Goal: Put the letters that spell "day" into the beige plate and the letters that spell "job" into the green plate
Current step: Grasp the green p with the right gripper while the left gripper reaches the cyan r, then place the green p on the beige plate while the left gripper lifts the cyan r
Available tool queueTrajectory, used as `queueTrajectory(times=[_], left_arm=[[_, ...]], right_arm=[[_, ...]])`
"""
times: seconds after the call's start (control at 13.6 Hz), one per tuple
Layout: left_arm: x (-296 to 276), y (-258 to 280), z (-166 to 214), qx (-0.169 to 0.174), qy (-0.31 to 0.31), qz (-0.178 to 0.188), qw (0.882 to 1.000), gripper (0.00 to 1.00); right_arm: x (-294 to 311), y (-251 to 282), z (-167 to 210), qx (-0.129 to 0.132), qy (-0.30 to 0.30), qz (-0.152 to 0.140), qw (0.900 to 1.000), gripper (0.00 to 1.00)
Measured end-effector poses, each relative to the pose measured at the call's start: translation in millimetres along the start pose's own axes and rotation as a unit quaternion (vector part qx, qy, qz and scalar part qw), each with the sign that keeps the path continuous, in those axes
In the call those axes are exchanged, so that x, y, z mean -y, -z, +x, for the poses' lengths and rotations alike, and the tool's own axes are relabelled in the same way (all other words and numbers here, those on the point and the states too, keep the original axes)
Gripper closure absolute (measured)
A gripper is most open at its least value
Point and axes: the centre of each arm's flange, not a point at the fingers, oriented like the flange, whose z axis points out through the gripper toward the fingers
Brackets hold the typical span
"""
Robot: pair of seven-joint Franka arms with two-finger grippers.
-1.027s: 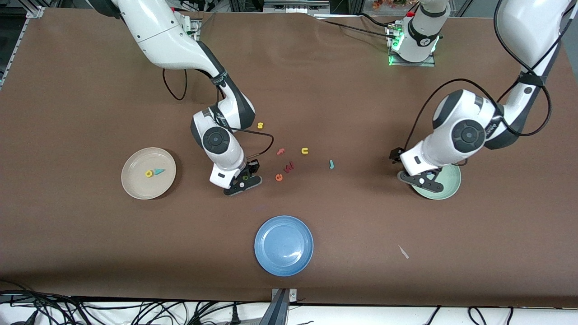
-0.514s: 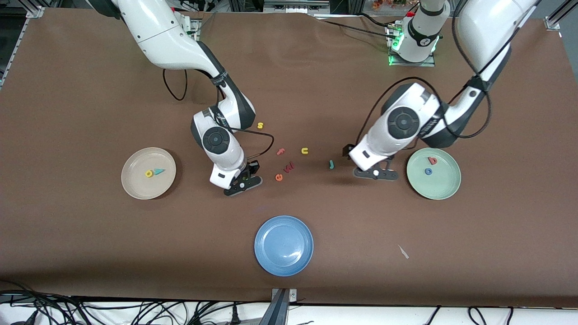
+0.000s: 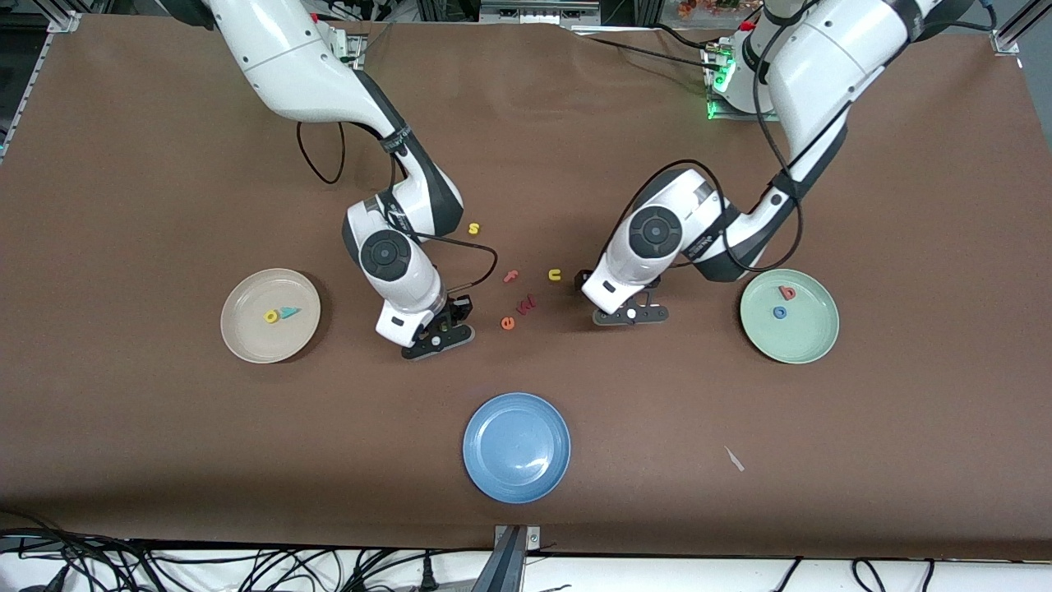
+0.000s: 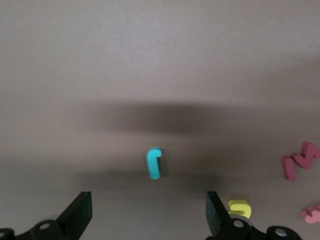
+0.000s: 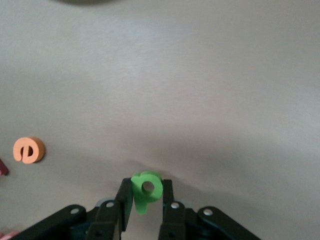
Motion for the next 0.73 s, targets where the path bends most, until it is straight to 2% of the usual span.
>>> queueTrajectory(times=[0.15,0.22,0.29,0.37,0.44,0.51,0.66,0.73], left_arm=[[-7.7,-8.2,-4.3,-0.002,0.017,-0.002,1.0,0.05],[-8.8,-11.3,-4.6,-0.002,0.021,-0.004,1.0,0.12],[-8.4,-14.0,-4.1,-0.001,0.024,-0.005,1.0,0.12],[-7.1,-16.6,-3.3,0.001,0.026,-0.004,1.0,0.22],[-5.4,-18.7,-2.2,0.002,0.028,-0.003,1.0,0.24],[-3.6,-20.7,-1.0,0.002,0.029,-0.001,1.0,0.24],[0.4,-26.8,1.2,0.004,0.031,0.003,1.0,0.4],[2.0,-31.3,2.0,-0.001,0.023,0.011,1.0,0.4]], right_arm=[[-33.7,15.1,-8.2,0.006,-0.028,-0.017,0.999,0.72],[-54.9,20.0,-17.2,0.011,-0.043,-0.025,0.999,0.72],[-73.5,22.1,-27.7,0.017,-0.056,-0.032,0.998,0.72],[-91.7,23.0,-39.1,0.019,-0.069,-0.038,0.997,0.72],[-110.4,22.6,-51.1,0.017,-0.081,-0.043,0.996,0.72],[-128.0,20.7,-63.3,0.015,-0.088,-0.048,0.995,0.72],[-160.5,15.7,-85.3,0.015,-0.088,-0.057,0.994,0.72],[-175.6,14.6,-93.4,0.017,-0.085,-0.061,0.994,0.72]])
